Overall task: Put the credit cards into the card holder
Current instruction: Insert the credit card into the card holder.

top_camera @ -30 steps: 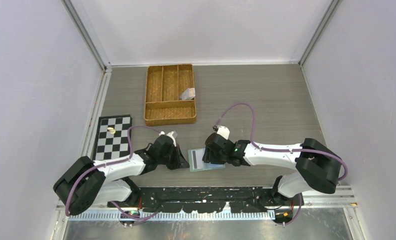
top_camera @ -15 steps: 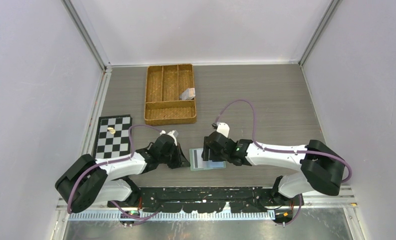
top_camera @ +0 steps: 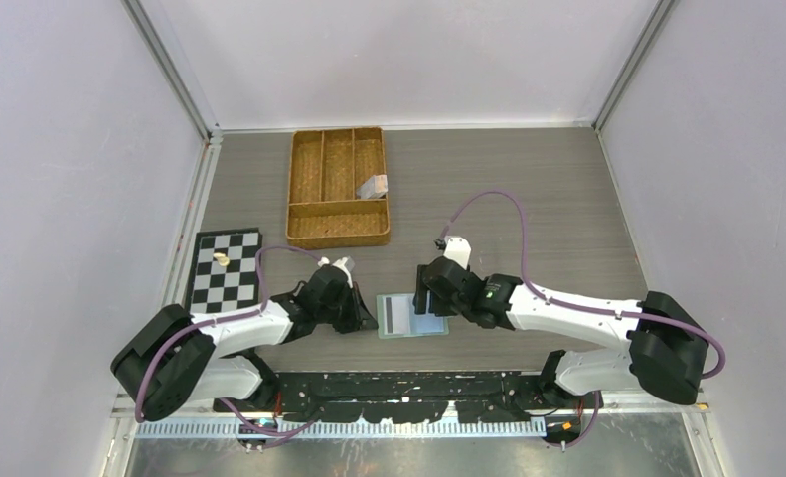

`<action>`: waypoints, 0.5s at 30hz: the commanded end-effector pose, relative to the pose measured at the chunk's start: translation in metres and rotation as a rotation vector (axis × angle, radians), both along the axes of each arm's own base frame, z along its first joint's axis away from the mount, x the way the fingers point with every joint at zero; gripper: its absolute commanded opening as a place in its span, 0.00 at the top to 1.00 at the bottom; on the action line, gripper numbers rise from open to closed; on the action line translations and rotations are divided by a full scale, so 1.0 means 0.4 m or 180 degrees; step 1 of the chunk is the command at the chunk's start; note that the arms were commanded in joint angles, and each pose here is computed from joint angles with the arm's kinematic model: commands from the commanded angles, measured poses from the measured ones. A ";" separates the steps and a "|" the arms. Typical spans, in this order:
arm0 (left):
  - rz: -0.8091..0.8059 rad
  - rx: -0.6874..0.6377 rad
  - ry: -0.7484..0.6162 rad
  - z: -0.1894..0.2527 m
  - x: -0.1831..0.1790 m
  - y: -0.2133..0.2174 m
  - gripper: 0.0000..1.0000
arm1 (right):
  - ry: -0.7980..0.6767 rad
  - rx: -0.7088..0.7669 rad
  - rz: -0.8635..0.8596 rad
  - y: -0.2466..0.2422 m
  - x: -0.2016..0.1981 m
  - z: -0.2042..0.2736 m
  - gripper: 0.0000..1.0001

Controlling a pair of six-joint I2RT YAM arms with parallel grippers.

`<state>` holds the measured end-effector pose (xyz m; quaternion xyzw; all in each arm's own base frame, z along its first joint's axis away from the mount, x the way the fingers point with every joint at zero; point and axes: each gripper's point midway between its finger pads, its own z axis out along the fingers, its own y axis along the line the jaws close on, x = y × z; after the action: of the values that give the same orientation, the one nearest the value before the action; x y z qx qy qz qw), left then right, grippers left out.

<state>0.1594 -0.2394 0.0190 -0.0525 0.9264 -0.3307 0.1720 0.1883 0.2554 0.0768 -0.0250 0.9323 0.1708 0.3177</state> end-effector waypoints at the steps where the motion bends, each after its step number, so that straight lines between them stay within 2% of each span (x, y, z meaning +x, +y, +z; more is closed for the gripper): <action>1: -0.0031 0.0092 -0.0106 0.005 0.016 0.000 1.00 | 0.0201 0.0070 -0.0123 -0.004 -0.022 -0.021 0.32; 7: -0.0064 0.0093 -0.0106 0.004 0.015 -0.002 1.00 | 0.0446 0.0062 -0.0172 0.000 -0.046 -0.066 0.43; 15: -0.0071 0.0081 -0.0101 0.003 0.012 -0.003 1.00 | 0.0596 -0.0054 -0.0240 -0.009 -0.059 -0.109 0.49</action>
<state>0.1602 -0.2398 0.0188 -0.0426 0.9270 -0.3291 0.1750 0.1644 0.2499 0.0359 0.0074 0.9591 0.1516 0.2390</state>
